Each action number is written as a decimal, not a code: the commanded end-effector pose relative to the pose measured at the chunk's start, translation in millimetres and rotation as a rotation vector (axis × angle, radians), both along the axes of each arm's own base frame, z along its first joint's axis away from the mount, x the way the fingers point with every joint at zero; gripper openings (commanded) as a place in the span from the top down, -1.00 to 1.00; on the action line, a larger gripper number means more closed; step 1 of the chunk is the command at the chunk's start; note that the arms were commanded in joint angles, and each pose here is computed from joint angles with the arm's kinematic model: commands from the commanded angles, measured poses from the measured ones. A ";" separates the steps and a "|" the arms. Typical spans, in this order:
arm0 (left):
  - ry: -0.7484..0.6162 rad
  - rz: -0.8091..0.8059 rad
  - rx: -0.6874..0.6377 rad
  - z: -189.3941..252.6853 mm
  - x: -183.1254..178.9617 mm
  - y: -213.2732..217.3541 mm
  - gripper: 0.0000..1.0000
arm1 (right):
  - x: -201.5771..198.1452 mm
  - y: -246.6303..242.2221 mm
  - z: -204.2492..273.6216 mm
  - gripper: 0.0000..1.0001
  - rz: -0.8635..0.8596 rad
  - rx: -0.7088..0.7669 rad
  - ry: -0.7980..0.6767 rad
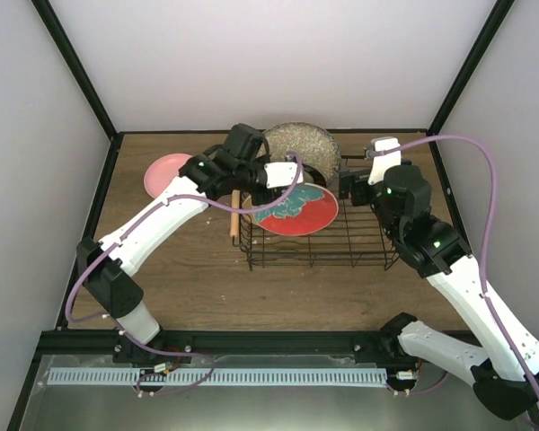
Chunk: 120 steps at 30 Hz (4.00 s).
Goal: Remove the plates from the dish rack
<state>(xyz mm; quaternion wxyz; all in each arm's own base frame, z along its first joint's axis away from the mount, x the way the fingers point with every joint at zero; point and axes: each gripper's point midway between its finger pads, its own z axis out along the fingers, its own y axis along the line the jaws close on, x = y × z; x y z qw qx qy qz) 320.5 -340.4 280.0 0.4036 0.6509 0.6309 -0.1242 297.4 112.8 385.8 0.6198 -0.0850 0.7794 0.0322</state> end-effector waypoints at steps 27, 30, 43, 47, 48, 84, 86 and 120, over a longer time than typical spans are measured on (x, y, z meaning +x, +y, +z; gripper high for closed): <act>-0.070 0.865 -1.208 293.7 142.4 292.0 0.92 | -10.7 -31.1 28.1 -1.00 -0.132 0.108 -0.122; 0.057 1.021 -1.305 251.4 161.0 347.7 0.92 | -7.1 -27.3 27.2 -1.00 -0.123 0.097 -0.121; 0.557 1.455 -1.446 24.5 156.2 413.1 0.92 | 9.6 -11.7 21.4 -1.00 -0.088 0.051 -0.101; 0.652 1.451 -1.461 -5.6 166.6 411.7 0.92 | 14.1 -7.3 19.5 -1.00 -0.080 0.044 -0.090; 0.675 1.452 -1.462 -13.4 170.7 411.5 0.92 | 15.5 -6.1 19.5 -1.00 -0.078 0.043 -0.088; 0.890 1.556 -1.369 -144.3 188.4 410.7 0.92 | 27.2 -0.8 20.5 -1.00 -0.089 0.018 -0.071; 0.887 1.571 -1.357 -148.5 187.7 411.8 0.92 | 27.7 -0.3 19.9 -1.00 -0.087 0.015 -0.069; 0.862 1.974 -1.082 -190.1 128.0 441.5 -0.82 | 18.3 -5.8 12.6 -1.00 -0.092 0.046 -0.049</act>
